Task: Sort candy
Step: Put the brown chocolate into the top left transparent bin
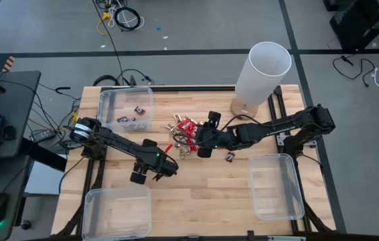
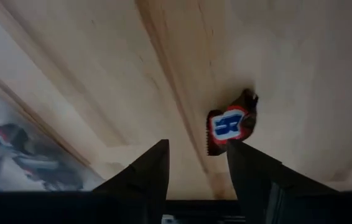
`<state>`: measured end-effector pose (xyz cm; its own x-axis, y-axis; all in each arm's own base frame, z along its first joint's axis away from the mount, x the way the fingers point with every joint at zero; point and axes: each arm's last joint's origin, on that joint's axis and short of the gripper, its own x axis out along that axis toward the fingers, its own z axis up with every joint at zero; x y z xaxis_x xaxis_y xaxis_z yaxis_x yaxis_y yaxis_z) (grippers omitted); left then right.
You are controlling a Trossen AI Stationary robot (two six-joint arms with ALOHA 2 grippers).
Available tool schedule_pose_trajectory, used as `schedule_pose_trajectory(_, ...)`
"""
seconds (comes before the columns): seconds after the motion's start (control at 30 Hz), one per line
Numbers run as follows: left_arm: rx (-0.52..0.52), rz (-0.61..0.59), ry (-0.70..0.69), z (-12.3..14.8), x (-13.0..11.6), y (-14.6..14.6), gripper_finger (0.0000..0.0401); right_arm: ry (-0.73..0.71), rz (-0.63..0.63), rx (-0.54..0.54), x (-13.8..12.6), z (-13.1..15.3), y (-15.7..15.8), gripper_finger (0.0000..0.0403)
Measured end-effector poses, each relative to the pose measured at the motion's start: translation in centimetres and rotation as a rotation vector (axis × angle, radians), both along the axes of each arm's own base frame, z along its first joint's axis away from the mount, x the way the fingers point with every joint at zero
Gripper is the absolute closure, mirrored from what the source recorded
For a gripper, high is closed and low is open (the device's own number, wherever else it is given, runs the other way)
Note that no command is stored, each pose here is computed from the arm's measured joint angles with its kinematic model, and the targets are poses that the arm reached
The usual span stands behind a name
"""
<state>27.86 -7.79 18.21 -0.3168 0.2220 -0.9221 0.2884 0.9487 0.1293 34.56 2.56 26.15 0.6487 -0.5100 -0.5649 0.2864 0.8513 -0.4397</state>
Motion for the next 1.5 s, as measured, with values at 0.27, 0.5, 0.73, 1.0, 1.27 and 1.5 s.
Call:
schedule_pose_trajectory(0.27,-0.022,0.021,-0.066,0.5,0.6,1.3,0.0237,0.000,0.000,0.000,0.0,0.0,0.0,0.0295)
schedule_pose_trajectory(0.5,0.003,0.286,-0.208,3.3,0.0,3.8,0.0238,-0.002,0.000,0.001,0.0,0.0,0.0,0.0295)
schedule_pose_trajectory(0.73,-0.058,0.118,-0.172,7.3,-3.4,3.9,0.0238,-0.001,0.000,0.001,0.0,0.0,0.0,0.0295)
schedule_pose_trajectory(1.0,-0.140,0.009,-0.330,11.0,-6.3,4.0,0.0238,0.014,-0.014,0.014,-0.2,-0.2,0.0,0.0295)
schedule_pose_trajectory(1.27,-0.209,-0.186,-0.306,10.5,-7.1,2.4,0.0238,0.025,-0.043,0.040,-0.4,-0.4,0.0,0.0295)
schedule_pose_trajectory(1.5,-0.171,-0.362,-0.233,6.5,-8.4,0.6,0.0238,0.053,-0.055,0.047,-0.7,-0.6,0.0,0.0295)
